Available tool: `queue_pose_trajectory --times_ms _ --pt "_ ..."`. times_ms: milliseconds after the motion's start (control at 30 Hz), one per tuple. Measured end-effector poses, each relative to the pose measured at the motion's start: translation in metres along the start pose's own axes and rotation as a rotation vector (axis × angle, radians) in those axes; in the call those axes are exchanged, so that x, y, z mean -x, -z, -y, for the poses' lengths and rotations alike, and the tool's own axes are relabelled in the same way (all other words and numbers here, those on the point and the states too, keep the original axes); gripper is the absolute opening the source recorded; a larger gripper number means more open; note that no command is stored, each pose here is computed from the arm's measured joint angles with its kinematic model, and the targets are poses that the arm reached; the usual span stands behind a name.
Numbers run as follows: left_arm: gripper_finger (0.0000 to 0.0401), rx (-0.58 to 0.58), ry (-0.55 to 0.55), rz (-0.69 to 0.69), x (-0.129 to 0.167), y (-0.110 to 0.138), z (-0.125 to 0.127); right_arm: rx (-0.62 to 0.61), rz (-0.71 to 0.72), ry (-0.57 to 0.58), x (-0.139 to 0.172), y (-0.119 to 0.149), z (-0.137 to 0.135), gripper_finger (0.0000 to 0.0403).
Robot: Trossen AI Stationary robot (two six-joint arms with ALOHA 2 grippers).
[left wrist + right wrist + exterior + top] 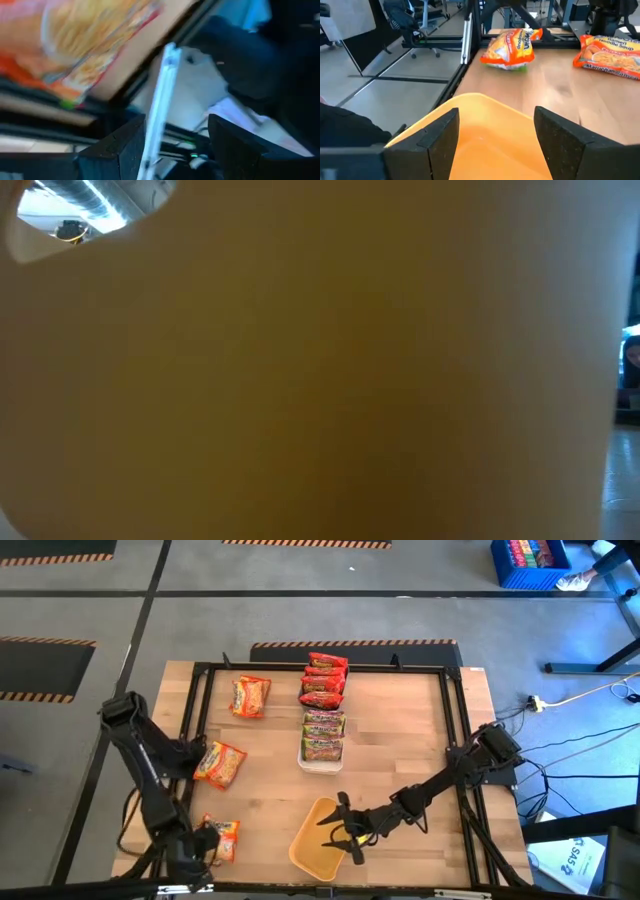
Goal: Sort Maruchan noodles
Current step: Put the green noodle pack into the white bin
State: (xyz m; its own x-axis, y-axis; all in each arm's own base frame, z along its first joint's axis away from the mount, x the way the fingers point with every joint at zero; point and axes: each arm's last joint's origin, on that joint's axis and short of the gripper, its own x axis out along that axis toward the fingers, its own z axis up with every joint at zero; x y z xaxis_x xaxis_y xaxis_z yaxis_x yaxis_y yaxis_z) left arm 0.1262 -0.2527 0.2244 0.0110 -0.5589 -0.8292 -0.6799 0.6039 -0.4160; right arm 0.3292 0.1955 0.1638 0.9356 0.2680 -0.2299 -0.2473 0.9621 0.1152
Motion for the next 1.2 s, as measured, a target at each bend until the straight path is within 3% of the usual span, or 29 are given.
queue_pose_trajectory --times_ms 233,533,733,800,933,1067,1200 --pt "0.0208 0.041 -0.175 0.203 -0.02 -0.009 -0.017 0.005 0.01 -0.002 0.0 -0.001 0.0 0.0239" --pt "0.0208 -0.122 -0.15 0.602 -0.009 -0.04 -0.011 0.012 0.048 -0.02 0.0 -0.005 -0.001 0.0239" --pt "0.0208 -0.221 -0.225 0.91 -0.006 -0.075 -0.007 0.011 0.075 -0.04 0.0 -0.008 -0.002 0.0239" --pt "0.0208 -0.238 -0.261 0.867 -0.005 -0.084 -0.006 0.011 0.075 -0.04 0.0 -0.008 -0.002 0.0239" --pt "0.0208 -0.314 -0.291 0.626 0.004 -0.09 -0.006 0.01 0.075 -0.04 0.0 -0.008 -0.002 0.0239" --pt "0.0208 -0.406 -0.226 0.509 0.027 -0.075 -0.007 0.01 0.075 -0.04 0.0 -0.008 -0.002 0.0239" --pt "0.0208 -0.44 -0.296 0.466 0.053 -0.059 -0.028 0.011 0.074 -0.04 0.0 -0.008 -0.002 0.0239"
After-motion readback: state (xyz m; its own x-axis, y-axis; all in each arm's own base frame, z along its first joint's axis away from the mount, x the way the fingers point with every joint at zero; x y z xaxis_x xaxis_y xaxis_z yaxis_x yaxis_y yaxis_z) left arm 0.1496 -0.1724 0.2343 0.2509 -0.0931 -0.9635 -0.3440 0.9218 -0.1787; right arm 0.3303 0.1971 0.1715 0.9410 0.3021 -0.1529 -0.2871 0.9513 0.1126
